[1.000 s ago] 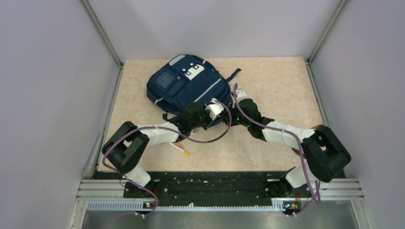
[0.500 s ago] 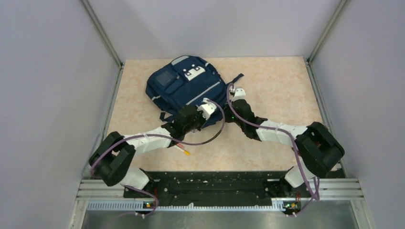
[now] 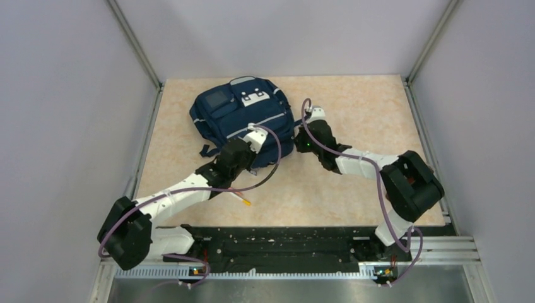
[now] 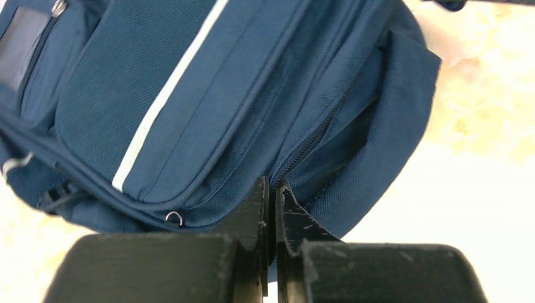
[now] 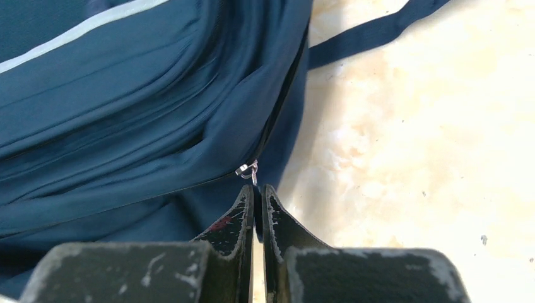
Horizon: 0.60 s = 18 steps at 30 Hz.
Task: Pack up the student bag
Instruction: Zip the student bag at the center of the board.
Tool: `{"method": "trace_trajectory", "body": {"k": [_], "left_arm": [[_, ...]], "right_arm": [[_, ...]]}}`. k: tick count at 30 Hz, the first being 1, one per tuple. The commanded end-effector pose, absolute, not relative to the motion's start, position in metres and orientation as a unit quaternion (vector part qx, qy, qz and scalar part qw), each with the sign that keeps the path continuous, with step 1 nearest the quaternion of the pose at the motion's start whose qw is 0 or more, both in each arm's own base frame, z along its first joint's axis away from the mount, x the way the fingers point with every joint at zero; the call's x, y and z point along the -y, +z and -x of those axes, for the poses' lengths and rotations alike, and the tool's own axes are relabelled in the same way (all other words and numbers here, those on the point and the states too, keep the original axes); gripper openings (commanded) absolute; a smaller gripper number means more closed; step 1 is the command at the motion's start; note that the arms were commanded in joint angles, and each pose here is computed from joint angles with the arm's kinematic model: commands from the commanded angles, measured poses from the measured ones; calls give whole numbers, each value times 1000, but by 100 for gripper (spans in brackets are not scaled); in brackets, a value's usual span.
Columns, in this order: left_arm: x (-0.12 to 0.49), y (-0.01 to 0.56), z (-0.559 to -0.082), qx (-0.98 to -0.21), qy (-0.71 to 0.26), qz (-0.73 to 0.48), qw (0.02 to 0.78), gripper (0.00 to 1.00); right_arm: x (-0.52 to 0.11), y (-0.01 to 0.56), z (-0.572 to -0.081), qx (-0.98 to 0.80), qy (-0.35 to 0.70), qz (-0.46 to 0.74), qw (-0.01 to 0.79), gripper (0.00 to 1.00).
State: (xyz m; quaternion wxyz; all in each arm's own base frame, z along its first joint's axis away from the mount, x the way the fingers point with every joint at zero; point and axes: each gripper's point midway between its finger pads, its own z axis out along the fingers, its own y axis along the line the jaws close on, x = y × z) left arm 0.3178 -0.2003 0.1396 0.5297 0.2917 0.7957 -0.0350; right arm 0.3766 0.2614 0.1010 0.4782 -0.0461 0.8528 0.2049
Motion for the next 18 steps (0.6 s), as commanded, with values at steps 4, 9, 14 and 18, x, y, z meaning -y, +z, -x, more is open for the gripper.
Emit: {"method": "trace_trajectory", "body": {"k": [4, 9, 14, 18], "left_arm": [[134, 228, -337, -776, 29, -125, 618, 0], [99, 235, -339, -782, 17, -70, 619, 0], [77, 240, -334, -783, 0, -21, 622, 0], [69, 243, -328, -782, -12, -7, 623, 0]], "right_arm": [[-232, 92, -411, -860, 177, 18, 478, 0], [-243, 94, -430, -852, 202, 40, 480, 0], [-261, 99, -451, -839, 231, 55, 489, 0], [-272, 97, -469, -833, 236, 63, 496, 0]]}}
